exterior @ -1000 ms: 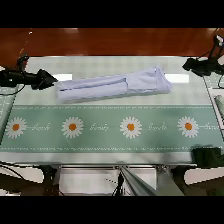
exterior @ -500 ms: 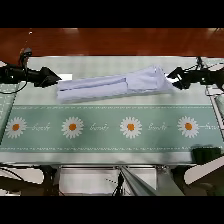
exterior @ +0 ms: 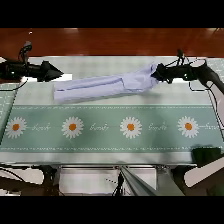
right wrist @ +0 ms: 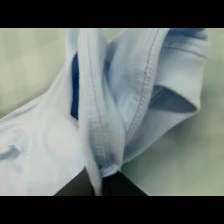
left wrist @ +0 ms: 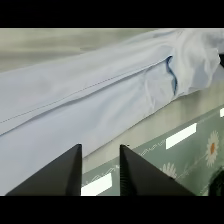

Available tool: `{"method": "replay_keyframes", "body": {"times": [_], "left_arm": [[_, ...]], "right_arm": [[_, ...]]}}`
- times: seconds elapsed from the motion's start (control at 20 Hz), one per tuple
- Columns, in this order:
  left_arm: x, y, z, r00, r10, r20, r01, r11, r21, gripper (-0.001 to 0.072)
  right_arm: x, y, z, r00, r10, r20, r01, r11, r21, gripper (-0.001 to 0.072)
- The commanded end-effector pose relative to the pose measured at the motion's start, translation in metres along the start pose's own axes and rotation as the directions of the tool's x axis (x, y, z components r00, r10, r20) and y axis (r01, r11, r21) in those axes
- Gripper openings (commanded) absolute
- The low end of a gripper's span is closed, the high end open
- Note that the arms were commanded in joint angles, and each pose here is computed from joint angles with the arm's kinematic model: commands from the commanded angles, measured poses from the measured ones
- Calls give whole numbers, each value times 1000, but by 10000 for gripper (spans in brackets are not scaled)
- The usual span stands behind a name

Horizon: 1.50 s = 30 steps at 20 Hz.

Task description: Fold the shirts.

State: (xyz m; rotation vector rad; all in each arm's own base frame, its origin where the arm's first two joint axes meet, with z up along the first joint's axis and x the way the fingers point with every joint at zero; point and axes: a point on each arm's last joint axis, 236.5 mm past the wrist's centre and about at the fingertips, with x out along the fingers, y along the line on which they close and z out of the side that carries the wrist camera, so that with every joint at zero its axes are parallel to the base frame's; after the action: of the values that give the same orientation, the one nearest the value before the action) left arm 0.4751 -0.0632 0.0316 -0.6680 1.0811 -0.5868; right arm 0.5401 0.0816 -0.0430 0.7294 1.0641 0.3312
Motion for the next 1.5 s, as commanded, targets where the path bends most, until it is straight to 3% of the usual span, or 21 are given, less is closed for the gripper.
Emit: {"method": "replay_keyframes", "body": {"times": [0.0, 0.1, 0.15, 0.55, 1.1, 1.45], "left_arm": [[-3, -34, 13, 993, -106, 45, 107, 994, -3, 228], [6, -58, 9, 985, -169, 26, 169, 986, 4, 47], [15, -70, 2, 983, -184, -3, 184, 983, 17, 22], [110, -160, -70, 950, -229, -213, 255, 961, 104, 21], [190, -208, -190, 861, -184, -473, 263, 959, 107, 21], [244, -214, -244, 854, -138, -501, 214, 972, 98, 20]], "right_arm": [[-47, 51, 8, 998, 34, 46, -25, 985, -171, 24], [-79, 78, -1, 999, 20, 40, -8, 962, -272, 24], [-94, 91, -8, 999, 14, 31, -4, 949, -314, 24], [-173, 133, -69, 979, -204, 25, 188, 842, -505, 24], [-220, 181, -96, 969, -203, 141, 247, 799, -548, 24], [-232, 181, -108, 969, -213, 126, 247, 805, -539, 24]]}}
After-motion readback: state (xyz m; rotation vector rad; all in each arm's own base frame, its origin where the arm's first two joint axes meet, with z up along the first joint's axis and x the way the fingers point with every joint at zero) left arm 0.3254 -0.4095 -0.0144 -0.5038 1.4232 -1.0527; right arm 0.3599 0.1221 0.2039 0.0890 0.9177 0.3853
